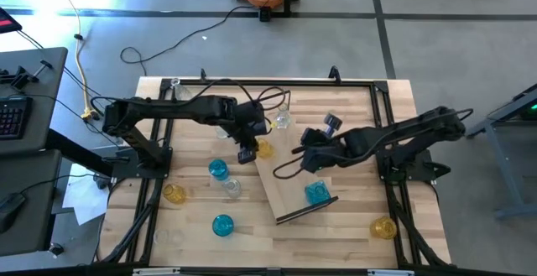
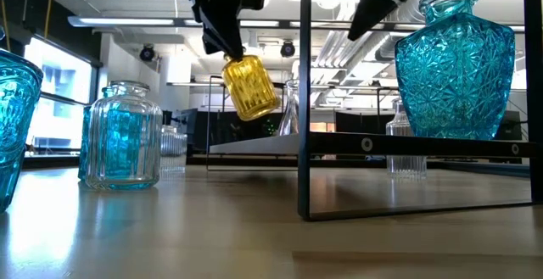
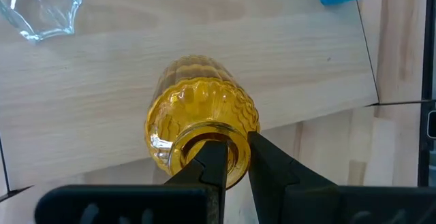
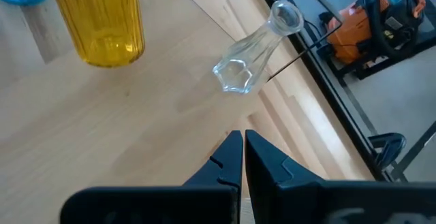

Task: Sort vases onto shelf
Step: Put the yellow crystal vase on the shelf

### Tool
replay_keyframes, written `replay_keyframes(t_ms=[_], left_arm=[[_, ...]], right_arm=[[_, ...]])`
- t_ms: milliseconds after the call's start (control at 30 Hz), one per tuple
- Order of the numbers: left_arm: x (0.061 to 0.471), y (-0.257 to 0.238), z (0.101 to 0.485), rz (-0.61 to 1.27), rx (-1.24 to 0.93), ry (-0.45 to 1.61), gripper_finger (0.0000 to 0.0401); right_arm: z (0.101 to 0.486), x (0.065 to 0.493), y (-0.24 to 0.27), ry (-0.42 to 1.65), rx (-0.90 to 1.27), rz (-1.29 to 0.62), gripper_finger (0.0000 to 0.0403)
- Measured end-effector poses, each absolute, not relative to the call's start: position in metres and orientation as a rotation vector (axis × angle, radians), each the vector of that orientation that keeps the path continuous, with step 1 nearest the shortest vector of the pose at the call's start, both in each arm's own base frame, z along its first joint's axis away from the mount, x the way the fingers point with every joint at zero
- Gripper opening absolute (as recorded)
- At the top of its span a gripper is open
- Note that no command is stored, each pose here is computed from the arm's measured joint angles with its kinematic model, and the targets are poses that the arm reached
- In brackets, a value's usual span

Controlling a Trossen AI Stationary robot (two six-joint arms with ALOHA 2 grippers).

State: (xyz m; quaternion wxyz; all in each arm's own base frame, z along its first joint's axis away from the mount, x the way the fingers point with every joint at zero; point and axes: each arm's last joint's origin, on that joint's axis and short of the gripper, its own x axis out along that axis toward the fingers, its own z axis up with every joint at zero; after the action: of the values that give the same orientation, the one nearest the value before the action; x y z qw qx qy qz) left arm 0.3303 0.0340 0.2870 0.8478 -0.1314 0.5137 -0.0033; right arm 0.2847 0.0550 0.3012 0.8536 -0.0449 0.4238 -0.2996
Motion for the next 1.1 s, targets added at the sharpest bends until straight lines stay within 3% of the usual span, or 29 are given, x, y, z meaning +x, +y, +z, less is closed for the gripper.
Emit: replay_keyframes(t_ms=[533,733,900,1100], left_arm=[[0.326,0.059,0.278,0.033,-0.275,1.138,0.0030],[0.334,0.071,0.265,0.024,-0.381,1.229,0.0030],[0.341,0.072,0.275,0.015,-0.454,1.234,0.0031],[0.347,0.069,0.298,0.042,-0.508,1.158,0.0029]], right_arm=[[0.334,0.262,0.021,0.833,-0.117,-0.665,0.0000],[0.337,0.269,-0.002,0.826,0.069,-0.554,0.0000],[0.346,0.279,-0.015,0.723,0.257,-0.390,0.0000],[0.361,0.274,-0.017,0.610,0.443,-0.346,0.0000]])
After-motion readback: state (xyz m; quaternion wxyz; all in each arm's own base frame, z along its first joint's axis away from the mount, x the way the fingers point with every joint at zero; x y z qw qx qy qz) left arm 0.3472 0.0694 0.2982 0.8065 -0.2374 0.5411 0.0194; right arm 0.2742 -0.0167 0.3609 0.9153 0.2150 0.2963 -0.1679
